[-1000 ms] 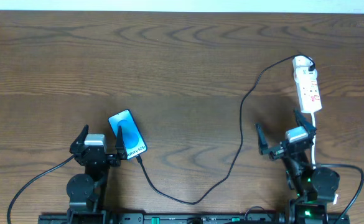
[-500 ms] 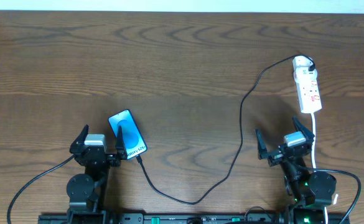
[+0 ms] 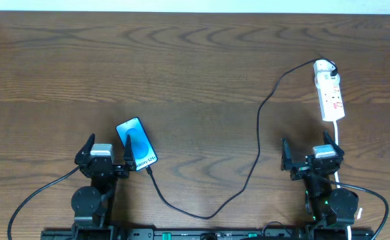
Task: Plug charger to phone and switch on socket
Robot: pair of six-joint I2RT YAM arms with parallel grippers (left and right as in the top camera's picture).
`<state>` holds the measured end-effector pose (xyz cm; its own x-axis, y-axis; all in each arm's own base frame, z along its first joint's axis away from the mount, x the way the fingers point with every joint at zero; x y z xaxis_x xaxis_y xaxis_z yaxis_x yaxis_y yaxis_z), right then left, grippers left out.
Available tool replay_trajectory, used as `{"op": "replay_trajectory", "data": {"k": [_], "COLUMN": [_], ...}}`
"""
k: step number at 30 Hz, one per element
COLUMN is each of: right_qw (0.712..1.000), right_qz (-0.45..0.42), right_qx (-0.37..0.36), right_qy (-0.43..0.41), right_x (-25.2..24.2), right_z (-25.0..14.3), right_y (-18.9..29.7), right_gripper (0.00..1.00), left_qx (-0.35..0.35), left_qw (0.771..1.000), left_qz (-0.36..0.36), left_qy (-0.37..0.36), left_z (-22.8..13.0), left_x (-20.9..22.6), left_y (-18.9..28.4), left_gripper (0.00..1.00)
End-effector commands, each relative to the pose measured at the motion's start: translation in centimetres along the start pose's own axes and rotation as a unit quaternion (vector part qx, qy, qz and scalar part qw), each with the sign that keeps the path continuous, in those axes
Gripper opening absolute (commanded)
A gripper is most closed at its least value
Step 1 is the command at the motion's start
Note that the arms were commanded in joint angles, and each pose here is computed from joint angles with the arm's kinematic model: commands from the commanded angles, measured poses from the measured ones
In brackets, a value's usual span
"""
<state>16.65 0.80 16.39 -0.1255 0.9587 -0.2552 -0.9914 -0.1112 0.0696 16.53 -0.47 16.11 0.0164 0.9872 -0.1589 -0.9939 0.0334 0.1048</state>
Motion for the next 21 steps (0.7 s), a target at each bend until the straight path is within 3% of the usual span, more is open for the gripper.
{"op": "replay_trajectory", "data": {"k": [1, 21], "right_qw": [0.999, 0.992], "right_qz": [-0.025, -0.081], "right_qx": [0.006, 0.012], "right_qy": [-0.022, -0.1], "right_x": [-0.35, -1.02], "right_z": [-0.15, -0.31], "right_y": [0.06, 0.13], "right_gripper": [0.99, 0.99], "left_qx": [0.024, 0.024], "left_qw": [1.0, 1.0], "left_qz": [-0.004, -0.004], "left_qy": [0.001, 0.001], "left_z": [-1.15, -1.15], "left_x": [0.07, 0.07], "left_y": [-0.08, -0.08], "left_gripper": [0.89, 0.89]}}
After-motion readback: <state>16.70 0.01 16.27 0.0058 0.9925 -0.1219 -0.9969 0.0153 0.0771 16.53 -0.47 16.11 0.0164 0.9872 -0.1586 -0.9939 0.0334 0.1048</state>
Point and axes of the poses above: each gripper's point midway between its finger pads, its own y axis back along the fingers, its own x axis along the line the jaws close on, z = x × y, the point moved 8 cm from there along y, back along the fingers, and after that the axes turned 10 degrees about y, right-handed, at the moved point
